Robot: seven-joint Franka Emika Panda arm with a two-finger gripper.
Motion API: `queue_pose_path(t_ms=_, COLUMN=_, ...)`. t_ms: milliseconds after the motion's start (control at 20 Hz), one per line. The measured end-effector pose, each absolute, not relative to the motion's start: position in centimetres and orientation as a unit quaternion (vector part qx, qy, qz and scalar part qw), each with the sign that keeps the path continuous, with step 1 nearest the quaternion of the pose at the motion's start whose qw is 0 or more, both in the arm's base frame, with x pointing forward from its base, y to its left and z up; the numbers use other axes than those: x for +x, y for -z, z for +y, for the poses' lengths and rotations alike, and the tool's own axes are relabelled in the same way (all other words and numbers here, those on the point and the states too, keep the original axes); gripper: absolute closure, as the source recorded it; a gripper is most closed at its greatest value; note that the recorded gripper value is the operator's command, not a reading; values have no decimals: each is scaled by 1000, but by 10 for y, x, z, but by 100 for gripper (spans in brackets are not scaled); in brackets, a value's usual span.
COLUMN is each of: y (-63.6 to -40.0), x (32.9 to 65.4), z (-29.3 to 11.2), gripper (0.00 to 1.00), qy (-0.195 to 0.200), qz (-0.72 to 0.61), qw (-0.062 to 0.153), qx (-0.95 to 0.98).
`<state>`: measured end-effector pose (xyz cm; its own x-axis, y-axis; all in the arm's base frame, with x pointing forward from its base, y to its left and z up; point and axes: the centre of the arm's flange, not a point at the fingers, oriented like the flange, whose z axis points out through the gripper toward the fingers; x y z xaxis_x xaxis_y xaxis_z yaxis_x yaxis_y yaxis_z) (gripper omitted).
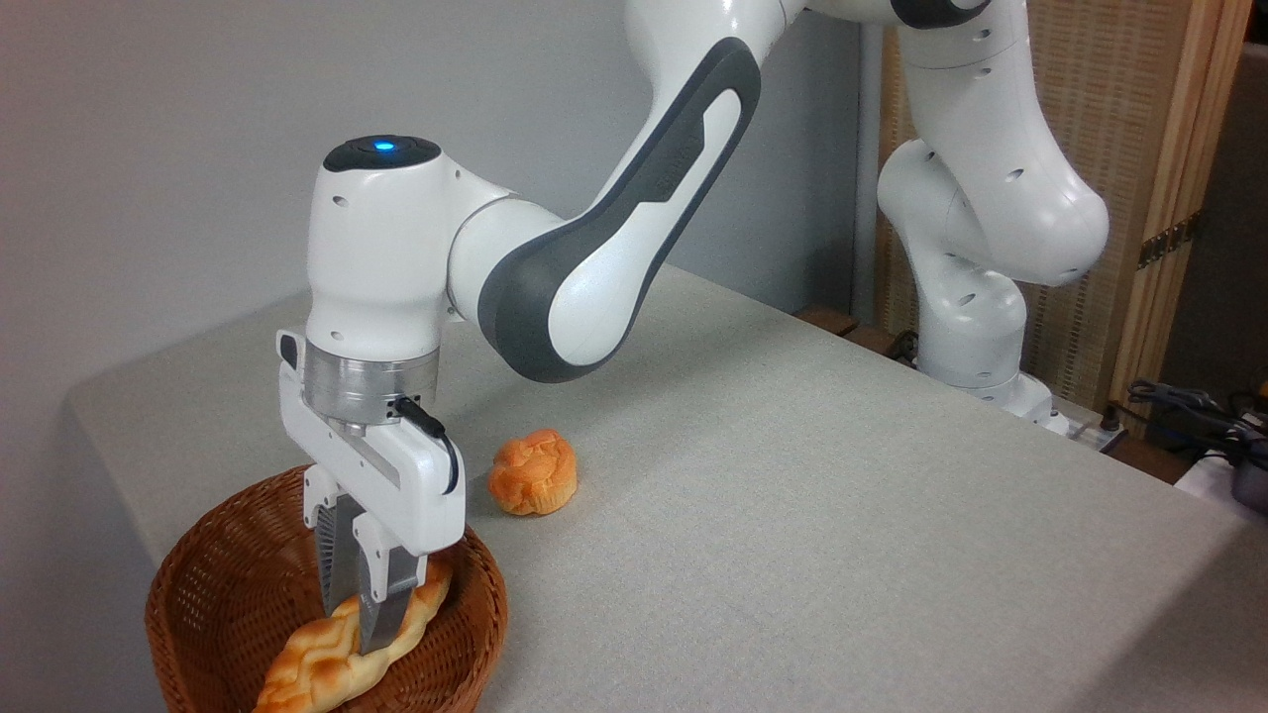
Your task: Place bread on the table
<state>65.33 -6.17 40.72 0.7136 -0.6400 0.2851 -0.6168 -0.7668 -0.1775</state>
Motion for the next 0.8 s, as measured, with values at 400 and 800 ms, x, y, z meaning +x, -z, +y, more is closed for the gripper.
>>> queue_pose_path(t_ms=400, y=-428, x=652, z=-64, gripper=58, qy=185, qz=340, qw=38, qx=-921)
queue_pose_path(t_ms=800, y=-480, x=637, z=-66, gripper=57, qy=200, qz=343, qw=38, qx=-917)
